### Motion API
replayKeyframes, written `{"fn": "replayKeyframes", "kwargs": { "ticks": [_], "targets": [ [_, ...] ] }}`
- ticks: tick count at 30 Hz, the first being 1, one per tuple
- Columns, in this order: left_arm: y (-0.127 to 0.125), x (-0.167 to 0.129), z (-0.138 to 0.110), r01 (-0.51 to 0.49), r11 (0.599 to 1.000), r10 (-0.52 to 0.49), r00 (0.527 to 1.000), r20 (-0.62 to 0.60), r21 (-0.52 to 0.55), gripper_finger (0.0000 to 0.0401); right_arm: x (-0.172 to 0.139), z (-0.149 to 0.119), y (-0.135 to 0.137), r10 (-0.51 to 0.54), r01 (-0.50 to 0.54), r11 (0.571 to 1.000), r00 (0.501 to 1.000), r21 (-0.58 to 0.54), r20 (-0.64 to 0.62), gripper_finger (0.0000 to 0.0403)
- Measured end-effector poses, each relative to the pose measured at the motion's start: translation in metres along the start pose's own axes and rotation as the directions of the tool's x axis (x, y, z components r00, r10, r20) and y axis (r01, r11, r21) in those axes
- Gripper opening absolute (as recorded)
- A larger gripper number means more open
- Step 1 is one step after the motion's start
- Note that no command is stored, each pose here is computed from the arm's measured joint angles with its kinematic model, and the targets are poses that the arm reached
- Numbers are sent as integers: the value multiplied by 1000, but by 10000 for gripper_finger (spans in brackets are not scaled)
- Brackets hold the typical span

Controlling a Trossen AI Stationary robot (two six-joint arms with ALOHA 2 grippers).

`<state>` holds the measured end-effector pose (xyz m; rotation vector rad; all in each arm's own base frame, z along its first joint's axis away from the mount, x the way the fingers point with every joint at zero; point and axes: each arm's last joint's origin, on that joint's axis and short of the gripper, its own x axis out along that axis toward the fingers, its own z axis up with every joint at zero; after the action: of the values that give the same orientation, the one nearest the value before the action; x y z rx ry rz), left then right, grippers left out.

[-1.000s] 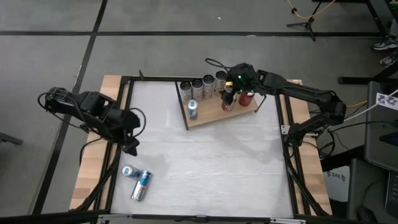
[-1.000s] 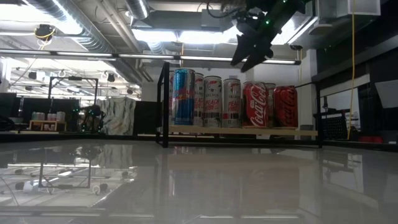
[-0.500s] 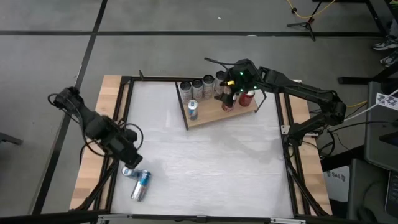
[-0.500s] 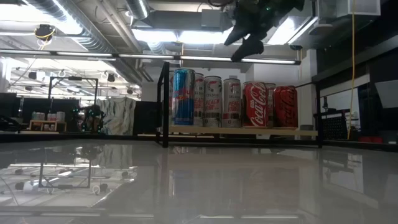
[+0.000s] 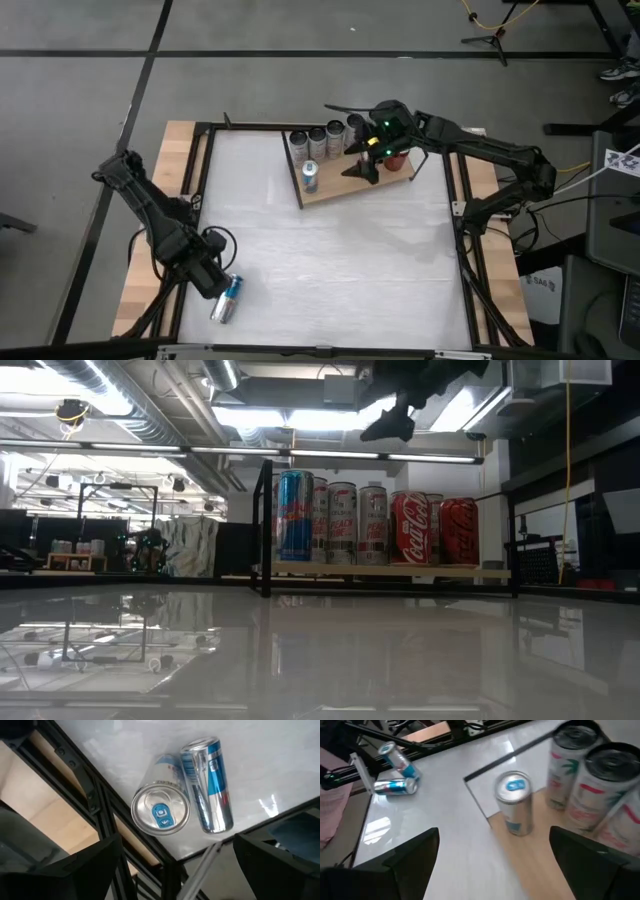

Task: Place canned beverage on shelf
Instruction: Put the blue soda can on the shelf aligned with the other blue soda can

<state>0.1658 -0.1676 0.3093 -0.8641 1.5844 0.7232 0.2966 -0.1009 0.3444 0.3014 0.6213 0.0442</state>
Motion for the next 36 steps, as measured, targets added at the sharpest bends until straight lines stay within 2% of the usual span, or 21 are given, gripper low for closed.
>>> {"fn": "replayKeyframes", "kwargs": {
  "ticks": [4,8,12,25,36],
  "targets": [
    [-1,2,-3,-2,1000,1,999,52,9,377,4,0,10,27,-27,999,1000,-26,-3,367],
    [0,3,-5,12,999,-8,995,100,-35,377,7,-1,19,46,-46,998,999,-47,-12,367],
    [1,9,-8,-1,998,7,995,103,-59,377,11,-2,28,69,-71,995,997,-64,-22,367],
    [4,46,-5,-41,998,46,992,115,-45,377,18,-6,52,130,-135,985,990,-109,-49,367],
    [5,68,-1,-42,998,47,992,115,-45,377,19,-6,56,113,-118,986,992,-118,-50,367]
  ]
}}
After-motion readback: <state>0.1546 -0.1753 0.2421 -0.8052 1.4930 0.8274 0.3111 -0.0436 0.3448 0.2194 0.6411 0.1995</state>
